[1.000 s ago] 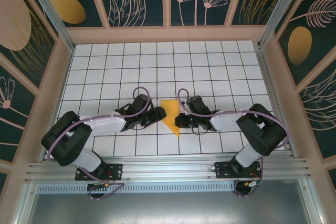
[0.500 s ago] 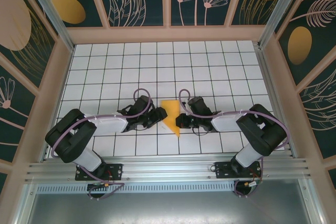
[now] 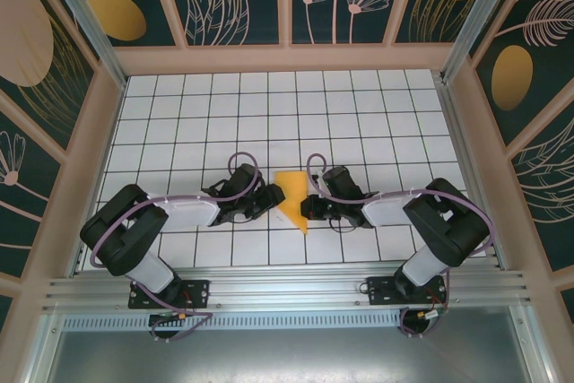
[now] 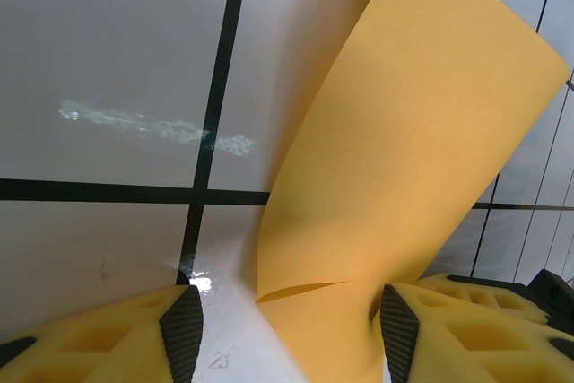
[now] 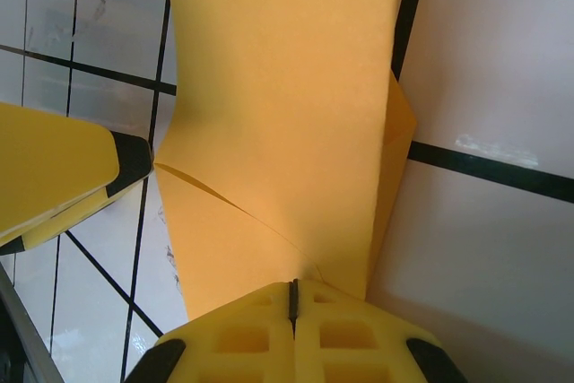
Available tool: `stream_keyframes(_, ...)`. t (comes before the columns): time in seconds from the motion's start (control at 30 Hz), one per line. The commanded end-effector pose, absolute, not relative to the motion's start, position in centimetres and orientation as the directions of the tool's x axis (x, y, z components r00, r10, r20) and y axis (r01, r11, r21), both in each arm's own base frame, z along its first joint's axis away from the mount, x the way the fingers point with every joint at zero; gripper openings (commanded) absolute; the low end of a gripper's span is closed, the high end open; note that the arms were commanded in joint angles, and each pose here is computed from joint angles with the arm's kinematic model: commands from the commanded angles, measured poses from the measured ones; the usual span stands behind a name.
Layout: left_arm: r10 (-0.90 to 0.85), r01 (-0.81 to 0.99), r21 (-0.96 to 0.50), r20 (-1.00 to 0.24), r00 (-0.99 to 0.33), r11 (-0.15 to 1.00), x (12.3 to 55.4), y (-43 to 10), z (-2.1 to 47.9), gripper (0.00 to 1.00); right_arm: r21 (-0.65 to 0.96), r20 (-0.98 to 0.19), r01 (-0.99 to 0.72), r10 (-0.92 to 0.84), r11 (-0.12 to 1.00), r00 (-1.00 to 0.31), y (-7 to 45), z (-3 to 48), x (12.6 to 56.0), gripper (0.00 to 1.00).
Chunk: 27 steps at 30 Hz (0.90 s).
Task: Fold a paper plane with a square sheet of paper (pick it up from the middle)
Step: Fold the wing for the fifth time at the center of the table.
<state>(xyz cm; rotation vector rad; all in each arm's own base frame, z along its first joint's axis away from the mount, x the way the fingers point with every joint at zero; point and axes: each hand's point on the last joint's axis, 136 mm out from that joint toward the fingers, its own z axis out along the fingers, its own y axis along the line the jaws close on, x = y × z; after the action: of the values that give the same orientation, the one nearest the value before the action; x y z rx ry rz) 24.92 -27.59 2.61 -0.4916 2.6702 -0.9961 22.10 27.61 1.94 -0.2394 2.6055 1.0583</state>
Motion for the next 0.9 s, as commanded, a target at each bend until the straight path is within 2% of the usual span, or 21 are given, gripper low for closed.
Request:
stream_keyframes(0.0,-0.385,-0.227,-0.687,-0.082,-0.919,0.69,24.8,-29.0,1.5,0.57,0.663,-0.35,-0.263,-0.02,0.701,-0.936,27.4,2.4,22.1,0.05)
stream_keyframes(0.17,-0.381,-0.226,-0.702,-0.069,-0.922,0.676,24.8,-29.5,1.4,0.56,0.666,-0.351,-0.261,-0.015,0.698,-0.936,27.5,2.6,22.2,0.05)
stream_keyframes(0.33,-0.384,-0.225,-0.724,-0.06,-0.921,0.652,24.8,-29.9,1.9,0.49,0.668,-0.353,-0.259,-0.009,0.697,-0.935,27.5,2.7,22.3,0.05)
stream_keyframes(0.87,-0.452,-0.242,-0.738,-0.094,-0.887,0.63,25.1,-28.7,3.6,0.47,0.664,-0.358,-0.256,-0.002,0.702,-0.934,27.1,2.8,22.2,0.05)
